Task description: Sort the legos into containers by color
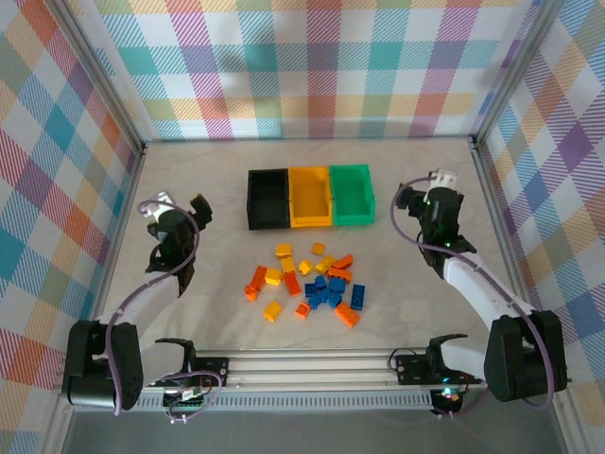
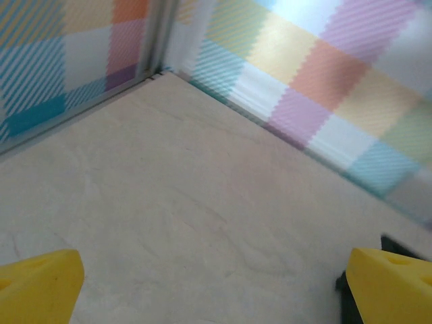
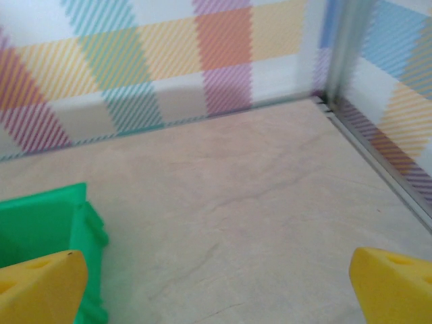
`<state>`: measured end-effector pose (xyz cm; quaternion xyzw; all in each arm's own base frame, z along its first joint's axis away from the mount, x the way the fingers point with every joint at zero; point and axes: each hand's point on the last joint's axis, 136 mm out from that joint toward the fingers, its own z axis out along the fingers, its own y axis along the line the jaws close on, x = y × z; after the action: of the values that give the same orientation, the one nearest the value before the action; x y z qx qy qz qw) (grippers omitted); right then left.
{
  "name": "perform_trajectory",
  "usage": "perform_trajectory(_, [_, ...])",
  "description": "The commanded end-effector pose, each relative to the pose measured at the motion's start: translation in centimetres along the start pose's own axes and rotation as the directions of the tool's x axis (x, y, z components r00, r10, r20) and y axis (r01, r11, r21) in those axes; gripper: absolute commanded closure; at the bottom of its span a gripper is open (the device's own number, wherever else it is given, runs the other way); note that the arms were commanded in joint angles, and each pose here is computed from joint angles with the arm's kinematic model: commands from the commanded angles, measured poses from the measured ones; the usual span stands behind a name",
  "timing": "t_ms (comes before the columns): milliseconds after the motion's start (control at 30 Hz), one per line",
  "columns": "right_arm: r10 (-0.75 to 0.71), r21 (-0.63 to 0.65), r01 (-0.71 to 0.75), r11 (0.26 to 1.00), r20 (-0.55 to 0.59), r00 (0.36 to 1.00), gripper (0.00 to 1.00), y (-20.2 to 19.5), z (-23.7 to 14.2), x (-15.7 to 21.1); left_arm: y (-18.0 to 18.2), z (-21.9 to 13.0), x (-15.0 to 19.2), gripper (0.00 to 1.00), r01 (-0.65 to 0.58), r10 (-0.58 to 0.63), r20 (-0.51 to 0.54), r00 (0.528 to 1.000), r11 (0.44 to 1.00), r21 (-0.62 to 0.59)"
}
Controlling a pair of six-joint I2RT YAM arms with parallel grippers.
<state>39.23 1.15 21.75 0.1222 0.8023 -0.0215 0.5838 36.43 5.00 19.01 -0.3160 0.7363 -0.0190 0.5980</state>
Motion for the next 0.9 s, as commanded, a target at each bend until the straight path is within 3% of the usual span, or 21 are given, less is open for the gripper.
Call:
perform_trajectory(0, [0.155,0.016,-0.155,0.988,-0.048,0.987,0.00,-0.7,-1.1,1.5,2.8,-1.0,-1.6,0.00,0.313,-0.311,0.039,0.950,0.944,-0.106])
perform_trajectory(67, [0.303,0.010,-0.302,0.953,-0.055,0.952,0.00,-1.6,-1.7,2.2,5.1,-1.9,-1.0,0.00,0.466,-0.467,0.042,0.883,0.866,-0.182])
perform_trajectory(167, [0.437,-0.008,-0.449,0.893,-0.218,0.873,0.00,-2.8,-1.1,4.0,5.0,-1.4,-0.7,0.00,0.544,-0.550,-0.032,0.834,0.832,-0.112])
perform_trajectory(267, [0.569,-0.110,-0.634,0.765,-0.347,0.746,0.00,-2.5,0.2,5.1,4.1,-0.9,-0.6,0.00,0.561,-0.564,-0.086,0.821,0.826,-0.060])
perform_trajectory(400, [0.541,-0.113,-0.659,0.744,-0.478,0.692,0.00,-1.0,0.4,6.3,2.4,-0.6,-0.4,0.00,0.549,-0.543,-0.159,0.824,0.836,-0.010])
perform_trajectory(533, [0.364,-0.177,-0.571,0.802,-0.614,0.701,0.01,3.5,-0.9,8.0,-0.1,-0.3,0.0,0.00,0.516,-0.487,-0.283,0.826,0.856,0.032])
perform_trajectory(667, [0.034,-0.363,-0.374,0.854,-0.677,0.736,0.02,11.4,-5.0,10.6,-4.7,-1.4,2.6,0.10,0.338,-0.274,-0.470,0.839,0.940,0.055])
perform_trajectory(833, [-0.412,-0.624,-0.128,0.771,-0.642,0.647,0.03,20.1,-12.6,16.5,-7.8,-4.6,6.3,0.07,0.224,-0.119,-0.568,0.814,0.967,0.119])
perform_trajectory(867, [-0.468,-0.652,-0.084,0.754,-0.622,0.627,0.03,21.1,-13.6,17.6,-7.6,-5.2,7.1,0.00,0.208,-0.104,-0.593,0.798,0.972,0.110])
